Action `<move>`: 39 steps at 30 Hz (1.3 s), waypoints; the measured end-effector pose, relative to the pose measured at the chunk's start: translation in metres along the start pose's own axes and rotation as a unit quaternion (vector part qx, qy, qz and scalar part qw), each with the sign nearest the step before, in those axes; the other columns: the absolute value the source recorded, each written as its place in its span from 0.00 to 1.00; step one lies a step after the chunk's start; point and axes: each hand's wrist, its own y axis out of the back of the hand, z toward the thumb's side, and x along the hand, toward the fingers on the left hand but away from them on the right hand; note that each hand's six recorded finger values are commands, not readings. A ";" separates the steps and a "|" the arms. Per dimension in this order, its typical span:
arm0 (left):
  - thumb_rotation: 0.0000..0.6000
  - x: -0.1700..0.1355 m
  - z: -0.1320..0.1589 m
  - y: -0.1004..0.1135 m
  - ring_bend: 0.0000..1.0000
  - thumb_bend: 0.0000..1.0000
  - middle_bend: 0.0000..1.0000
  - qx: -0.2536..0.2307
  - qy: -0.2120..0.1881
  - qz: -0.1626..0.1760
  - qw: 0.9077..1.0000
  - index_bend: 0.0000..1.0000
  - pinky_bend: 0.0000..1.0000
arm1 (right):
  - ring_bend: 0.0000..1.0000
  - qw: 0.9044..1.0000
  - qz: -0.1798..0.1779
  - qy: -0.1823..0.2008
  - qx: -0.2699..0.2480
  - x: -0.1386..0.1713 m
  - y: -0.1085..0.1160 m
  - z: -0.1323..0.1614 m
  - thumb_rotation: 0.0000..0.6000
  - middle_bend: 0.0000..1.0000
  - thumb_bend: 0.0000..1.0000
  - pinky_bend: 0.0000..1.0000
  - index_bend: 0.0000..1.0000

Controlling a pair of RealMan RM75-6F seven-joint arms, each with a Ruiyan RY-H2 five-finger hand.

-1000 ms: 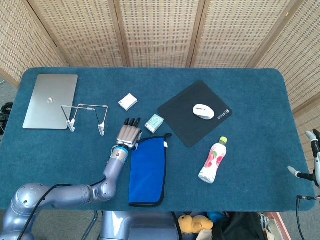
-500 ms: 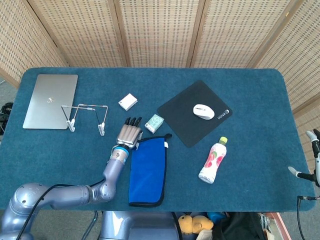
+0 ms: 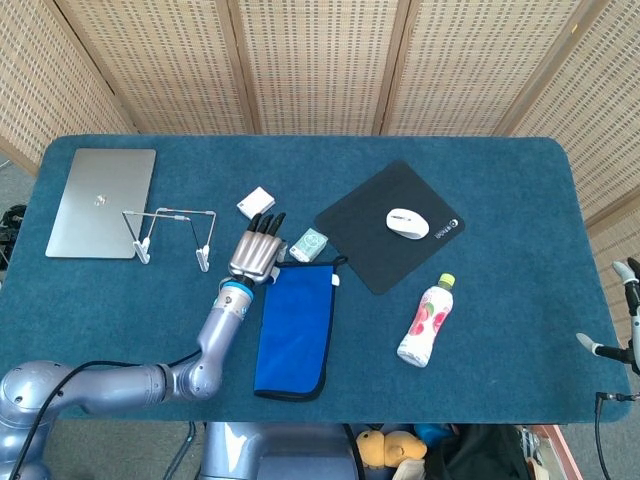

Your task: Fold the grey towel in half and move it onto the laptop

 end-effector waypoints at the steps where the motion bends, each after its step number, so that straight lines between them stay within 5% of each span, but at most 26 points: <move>1: 1.00 0.000 -0.001 0.004 0.00 0.61 0.00 -0.001 0.000 0.004 1.000 0.90 0.00 | 0.00 1.000 0.000 0.000 -0.001 0.000 0.000 0.000 1.00 0.00 0.00 0.00 0.00; 21: 1.00 -0.005 -0.054 0.128 0.00 0.61 0.00 -0.031 0.044 0.115 0.992 0.89 0.00 | 0.00 1.000 -0.003 0.005 -0.005 0.002 0.003 0.002 1.00 0.00 0.00 0.00 0.00; 29: 1.00 -0.012 -0.099 0.172 0.00 0.61 0.00 -0.058 0.075 0.158 0.983 0.89 0.00 | 0.00 1.000 0.000 0.008 -0.001 0.002 0.001 0.005 1.00 0.00 0.00 0.00 0.00; 39: 1.00 -0.028 -0.153 0.202 0.00 0.61 0.00 -0.081 0.085 0.181 0.976 0.89 0.00 | 0.00 1.000 0.001 0.010 0.005 0.003 -0.002 0.008 1.00 0.00 0.00 0.00 0.00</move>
